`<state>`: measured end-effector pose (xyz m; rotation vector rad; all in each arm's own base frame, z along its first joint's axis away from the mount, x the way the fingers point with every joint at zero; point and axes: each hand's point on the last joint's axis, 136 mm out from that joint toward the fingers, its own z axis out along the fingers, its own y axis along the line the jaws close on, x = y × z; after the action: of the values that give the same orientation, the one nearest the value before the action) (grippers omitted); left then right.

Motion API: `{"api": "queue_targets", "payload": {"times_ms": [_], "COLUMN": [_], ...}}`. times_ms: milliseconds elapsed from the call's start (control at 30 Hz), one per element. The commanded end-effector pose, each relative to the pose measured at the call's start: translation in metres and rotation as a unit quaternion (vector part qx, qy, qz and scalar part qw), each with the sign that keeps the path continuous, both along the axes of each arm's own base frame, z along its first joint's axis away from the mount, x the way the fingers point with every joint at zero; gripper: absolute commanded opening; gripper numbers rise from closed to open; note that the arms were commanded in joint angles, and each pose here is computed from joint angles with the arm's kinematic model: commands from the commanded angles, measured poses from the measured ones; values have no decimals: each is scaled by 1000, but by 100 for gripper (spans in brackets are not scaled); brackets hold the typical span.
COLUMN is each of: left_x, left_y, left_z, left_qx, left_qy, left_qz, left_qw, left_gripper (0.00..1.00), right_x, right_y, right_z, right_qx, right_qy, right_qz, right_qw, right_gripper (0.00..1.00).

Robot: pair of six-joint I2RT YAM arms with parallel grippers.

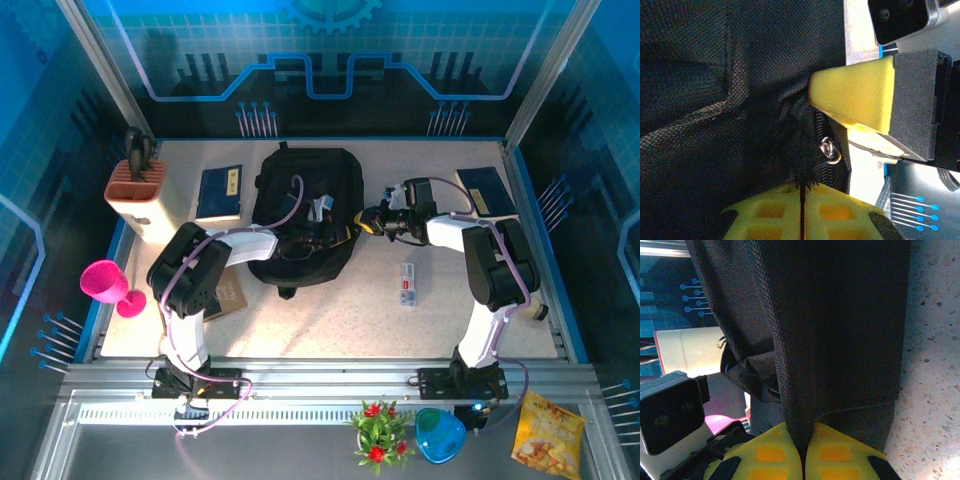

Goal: Pack the student bag
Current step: Unzip the student bag at the top-center of the table.

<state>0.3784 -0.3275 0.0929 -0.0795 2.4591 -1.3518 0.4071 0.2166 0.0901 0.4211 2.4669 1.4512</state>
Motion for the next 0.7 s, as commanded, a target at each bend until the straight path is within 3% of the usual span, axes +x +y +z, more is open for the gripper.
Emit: {"api": "queue_targets", "payload": {"times_ms": [0,133,267,667], "left_x": [-3,-7,-9,-19], "left_y": [5,8,8,15], "left_z": [8,15,19,22], "left_qx": [13,24,25,58], "left_qy": [-22,-35,-37,-25], "left_qz": [-7,-16,-21,-34], "left_qw": [1000,999,999,997], "left_gripper": [1,0,0,0], "right_x": [9,13,17,29], "right_y": [-3,-4,-4,-13], "right_z": [10,5,-2,-22], "right_qx": [5,-4,-23,-80], "right_qy": [-22,-22,-22,-19], "right_qz": [-7,-11,-14,-27], "right_qw": [1000,1000,999,996], "right_gripper": [10,30,31,7]}}
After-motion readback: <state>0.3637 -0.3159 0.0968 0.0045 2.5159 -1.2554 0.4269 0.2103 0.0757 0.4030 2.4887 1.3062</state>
